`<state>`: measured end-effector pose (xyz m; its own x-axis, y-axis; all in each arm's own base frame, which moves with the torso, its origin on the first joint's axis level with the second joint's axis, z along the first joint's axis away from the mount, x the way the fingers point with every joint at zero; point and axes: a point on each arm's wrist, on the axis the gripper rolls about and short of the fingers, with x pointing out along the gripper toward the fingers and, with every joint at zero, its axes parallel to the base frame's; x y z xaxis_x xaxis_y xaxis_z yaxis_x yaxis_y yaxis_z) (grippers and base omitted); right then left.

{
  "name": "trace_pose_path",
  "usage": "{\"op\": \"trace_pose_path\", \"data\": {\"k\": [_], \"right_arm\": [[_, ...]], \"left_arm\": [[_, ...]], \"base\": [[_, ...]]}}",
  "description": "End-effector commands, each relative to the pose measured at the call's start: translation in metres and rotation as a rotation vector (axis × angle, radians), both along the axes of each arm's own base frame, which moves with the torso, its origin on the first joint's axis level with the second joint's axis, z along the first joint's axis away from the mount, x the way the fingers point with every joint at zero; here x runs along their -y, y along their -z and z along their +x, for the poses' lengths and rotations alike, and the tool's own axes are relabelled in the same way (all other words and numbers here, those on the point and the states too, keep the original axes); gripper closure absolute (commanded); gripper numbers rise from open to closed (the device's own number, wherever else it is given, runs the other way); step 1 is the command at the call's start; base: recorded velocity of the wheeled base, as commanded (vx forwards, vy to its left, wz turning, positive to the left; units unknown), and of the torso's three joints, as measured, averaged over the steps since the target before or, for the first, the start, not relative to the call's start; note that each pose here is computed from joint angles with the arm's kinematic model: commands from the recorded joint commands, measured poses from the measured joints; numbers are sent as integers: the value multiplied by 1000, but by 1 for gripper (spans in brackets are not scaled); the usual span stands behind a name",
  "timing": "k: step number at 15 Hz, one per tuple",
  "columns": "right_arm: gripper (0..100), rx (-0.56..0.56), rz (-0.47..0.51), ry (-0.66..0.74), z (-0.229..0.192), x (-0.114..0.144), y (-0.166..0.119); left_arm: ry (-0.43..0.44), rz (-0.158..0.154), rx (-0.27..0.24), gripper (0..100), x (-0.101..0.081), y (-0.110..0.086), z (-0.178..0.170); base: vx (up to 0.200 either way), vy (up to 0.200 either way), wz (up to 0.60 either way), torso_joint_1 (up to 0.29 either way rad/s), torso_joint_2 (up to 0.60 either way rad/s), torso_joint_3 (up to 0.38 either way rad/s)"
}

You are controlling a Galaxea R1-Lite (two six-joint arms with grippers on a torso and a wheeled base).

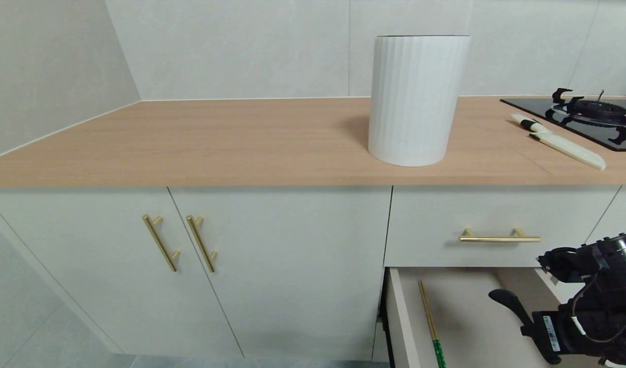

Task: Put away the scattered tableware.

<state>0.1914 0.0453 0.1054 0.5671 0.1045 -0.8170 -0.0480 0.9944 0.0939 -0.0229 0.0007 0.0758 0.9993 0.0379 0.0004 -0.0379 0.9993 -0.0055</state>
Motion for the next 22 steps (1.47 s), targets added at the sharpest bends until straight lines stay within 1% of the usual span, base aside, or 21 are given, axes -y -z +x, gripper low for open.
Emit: {"op": "trace_pose_path", "data": {"k": [1,3,7,10,11,12,13,15,18,20,22], "right_arm": [[100,-42,-10,1,2,0,9],[100,-42,-10,1,2,0,9],[100,-15,-7,-2,6,-1,4],[100,-30,-17,-13,36,-8,8],[100,-60,-29,-8,62,-14,19],[100,-82,-45,2,75,-16,29],[100,-114,-57,6,85,-19,41],[100,-179,-80,9,93,-21,63],[100,-156,-89,16,103,-23,105],[100,-128,-106,25,106,-23,126],[100,-125,-110,24,106,-23,131]], "left_arm": [[0,-1,1,0,0,0,0],[-2,-1,1,0,0,0,0],[-2,-1,1,0,0,0,0],[0,-1,1,0,0,0,0],[-2,-1,1,0,0,0,0],[0,-1,0,0,0,0,0],[-2,-1,0,0,0,0,0],[0,-1,0,0,0,0,0],[-2,-1,0,0,0,0,0],[0,-1,0,0,0,0,0],[0,-1,0,0,0,0,0]], "base": [[0,0,0,-46,437,373],[0,0,0,-32,364,332],[0,0,0,-7,79,68],[0,0,0,0,0,0],[0,0,0,0,0,0],[0,0,0,0,0,0],[0,0,0,0,0,0],[0,0,0,0,0,0],[0,0,0,0,0,0],[0,0,0,0,0,0],[0,0,0,0,0,0]]}}
